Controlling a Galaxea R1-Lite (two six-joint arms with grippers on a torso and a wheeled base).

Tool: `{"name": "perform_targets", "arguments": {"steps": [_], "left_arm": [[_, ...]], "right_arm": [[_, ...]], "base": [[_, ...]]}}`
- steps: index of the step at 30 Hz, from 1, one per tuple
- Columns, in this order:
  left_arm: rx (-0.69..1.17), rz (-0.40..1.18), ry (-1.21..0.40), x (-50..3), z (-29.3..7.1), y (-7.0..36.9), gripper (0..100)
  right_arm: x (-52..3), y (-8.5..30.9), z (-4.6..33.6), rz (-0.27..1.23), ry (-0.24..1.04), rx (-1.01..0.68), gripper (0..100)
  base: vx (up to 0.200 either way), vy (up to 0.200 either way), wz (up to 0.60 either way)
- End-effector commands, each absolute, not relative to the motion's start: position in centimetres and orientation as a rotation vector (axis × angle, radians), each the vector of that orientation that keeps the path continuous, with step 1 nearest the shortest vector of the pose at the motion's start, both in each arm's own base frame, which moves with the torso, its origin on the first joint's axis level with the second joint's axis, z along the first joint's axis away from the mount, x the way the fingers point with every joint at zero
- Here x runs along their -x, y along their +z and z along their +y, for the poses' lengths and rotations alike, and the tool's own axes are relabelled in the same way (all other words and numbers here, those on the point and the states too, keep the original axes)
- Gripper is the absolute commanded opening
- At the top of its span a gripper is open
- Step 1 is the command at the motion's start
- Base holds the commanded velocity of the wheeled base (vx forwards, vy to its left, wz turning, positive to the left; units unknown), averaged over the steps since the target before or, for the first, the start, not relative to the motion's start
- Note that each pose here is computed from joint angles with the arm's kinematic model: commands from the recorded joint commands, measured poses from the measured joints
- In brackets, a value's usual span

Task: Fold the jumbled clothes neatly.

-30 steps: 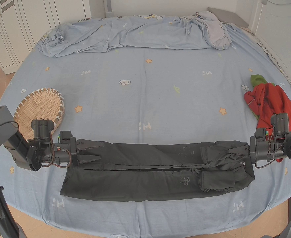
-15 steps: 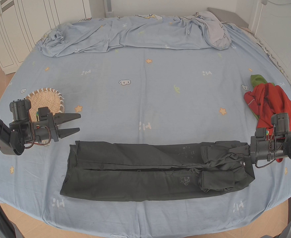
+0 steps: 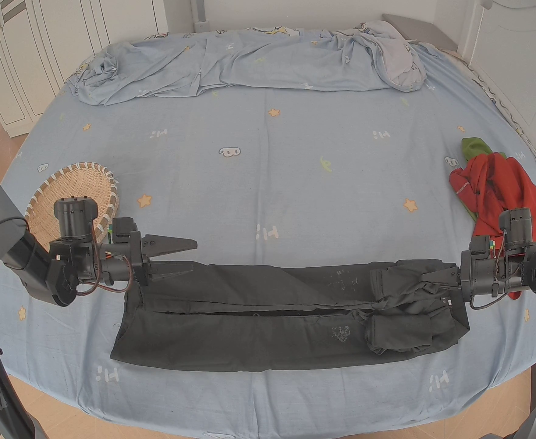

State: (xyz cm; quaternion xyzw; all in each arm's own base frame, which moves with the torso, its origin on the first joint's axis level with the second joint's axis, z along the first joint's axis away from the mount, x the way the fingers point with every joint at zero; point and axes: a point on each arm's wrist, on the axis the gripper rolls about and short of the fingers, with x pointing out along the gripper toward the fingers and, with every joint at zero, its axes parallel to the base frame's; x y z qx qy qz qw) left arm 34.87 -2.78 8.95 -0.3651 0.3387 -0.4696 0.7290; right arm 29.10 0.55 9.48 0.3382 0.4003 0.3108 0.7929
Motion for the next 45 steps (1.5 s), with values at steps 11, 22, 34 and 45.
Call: {"name": "perform_targets", "arguments": {"steps": [11, 22, 34, 45], "left_arm": [[0.837, 0.819, -0.914, -35.9, -3.6, 4.7, 100], [0.849, 0.805, -0.885, -36.1, -2.5, 4.6, 100], [0.858, 0.760, -0.849, -34.9, -0.3, 5.9, 100], [0.780, 0.595, -0.952, -32.2, -1.0, 14.3, 100]], "right_arm": [[-30.9, 7.5, 0.1, 0.900, 0.639, -0.753, 0], [-32.4, 5.8, 0.0, 0.914, 0.620, -0.756, 0], [-31.9, 7.5, -0.2, 0.847, 0.626, -0.723, 100], [-27.9, 15.3, -0.7, 0.677, 0.659, -0.669, 100]], "base": [[0.000, 0.000, 0.00], [0.000, 0.000, 0.00], [0.000, 0.000, 0.00], [0.000, 0.000, 0.00]]}}
